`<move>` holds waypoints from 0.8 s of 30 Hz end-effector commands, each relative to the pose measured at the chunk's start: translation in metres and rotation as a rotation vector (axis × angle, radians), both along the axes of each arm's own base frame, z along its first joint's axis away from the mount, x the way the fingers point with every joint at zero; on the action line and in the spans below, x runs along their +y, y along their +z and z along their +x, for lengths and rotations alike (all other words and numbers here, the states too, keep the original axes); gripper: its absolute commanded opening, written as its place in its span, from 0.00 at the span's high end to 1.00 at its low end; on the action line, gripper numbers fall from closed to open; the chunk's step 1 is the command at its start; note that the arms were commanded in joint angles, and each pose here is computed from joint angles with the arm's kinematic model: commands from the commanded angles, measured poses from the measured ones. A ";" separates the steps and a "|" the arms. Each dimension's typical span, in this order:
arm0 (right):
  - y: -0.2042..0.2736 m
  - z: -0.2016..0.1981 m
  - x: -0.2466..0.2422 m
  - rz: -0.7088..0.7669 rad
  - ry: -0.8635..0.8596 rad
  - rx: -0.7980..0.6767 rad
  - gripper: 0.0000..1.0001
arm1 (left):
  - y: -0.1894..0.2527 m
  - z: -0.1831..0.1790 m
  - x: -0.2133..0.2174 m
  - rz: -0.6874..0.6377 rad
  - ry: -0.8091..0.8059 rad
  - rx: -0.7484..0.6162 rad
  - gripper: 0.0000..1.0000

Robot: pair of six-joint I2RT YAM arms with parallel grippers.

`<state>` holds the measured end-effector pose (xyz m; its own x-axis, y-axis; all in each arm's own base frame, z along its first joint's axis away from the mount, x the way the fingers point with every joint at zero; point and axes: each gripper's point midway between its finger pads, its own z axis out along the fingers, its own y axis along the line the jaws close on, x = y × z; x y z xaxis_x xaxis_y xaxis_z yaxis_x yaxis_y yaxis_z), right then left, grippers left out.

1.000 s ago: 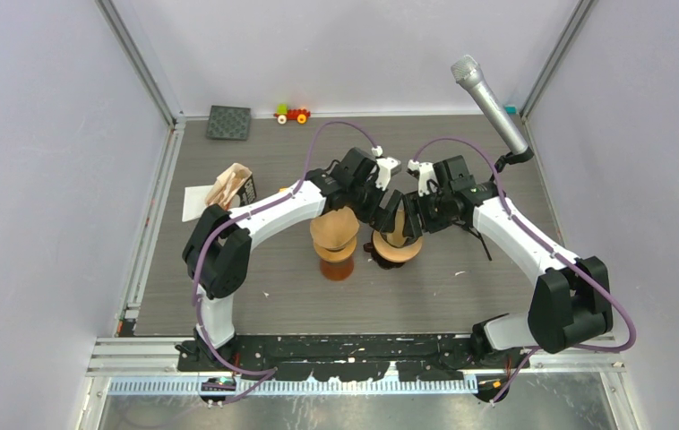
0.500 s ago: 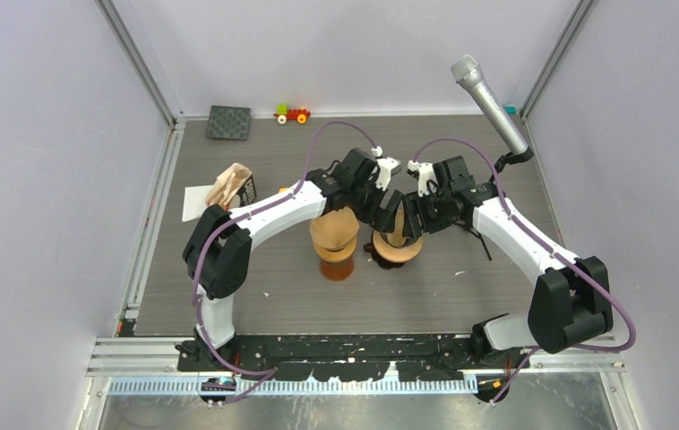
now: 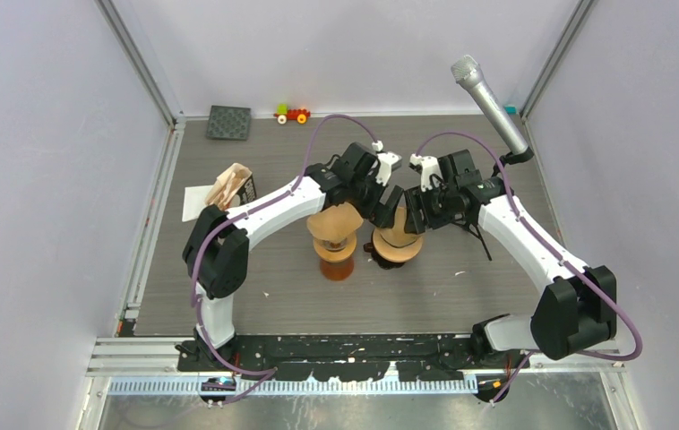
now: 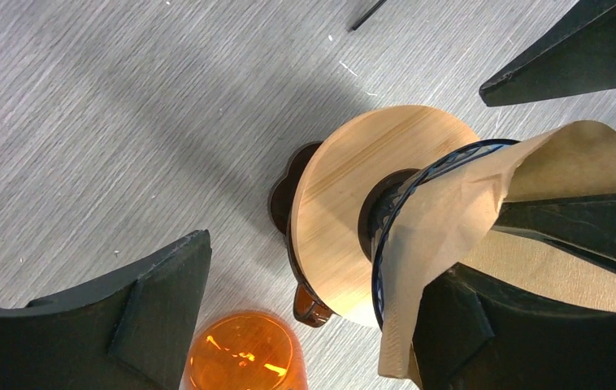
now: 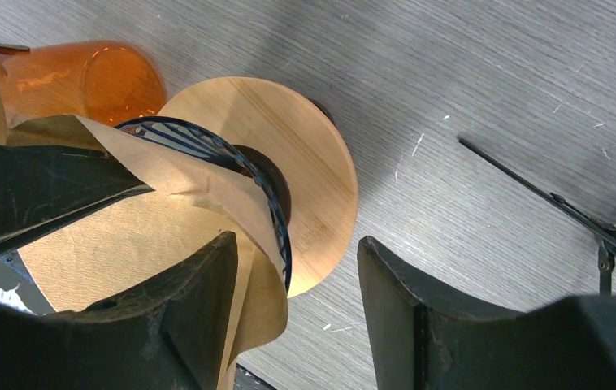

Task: Place the coffee filter in the dripper
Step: Place the coffee filter in the coffee dripper.

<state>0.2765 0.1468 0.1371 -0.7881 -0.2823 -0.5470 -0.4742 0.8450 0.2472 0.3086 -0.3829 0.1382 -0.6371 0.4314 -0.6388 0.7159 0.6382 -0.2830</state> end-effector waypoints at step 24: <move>0.015 0.004 0.000 0.033 0.004 -0.046 0.40 | 0.047 0.010 -0.007 -0.093 -0.044 -0.082 0.12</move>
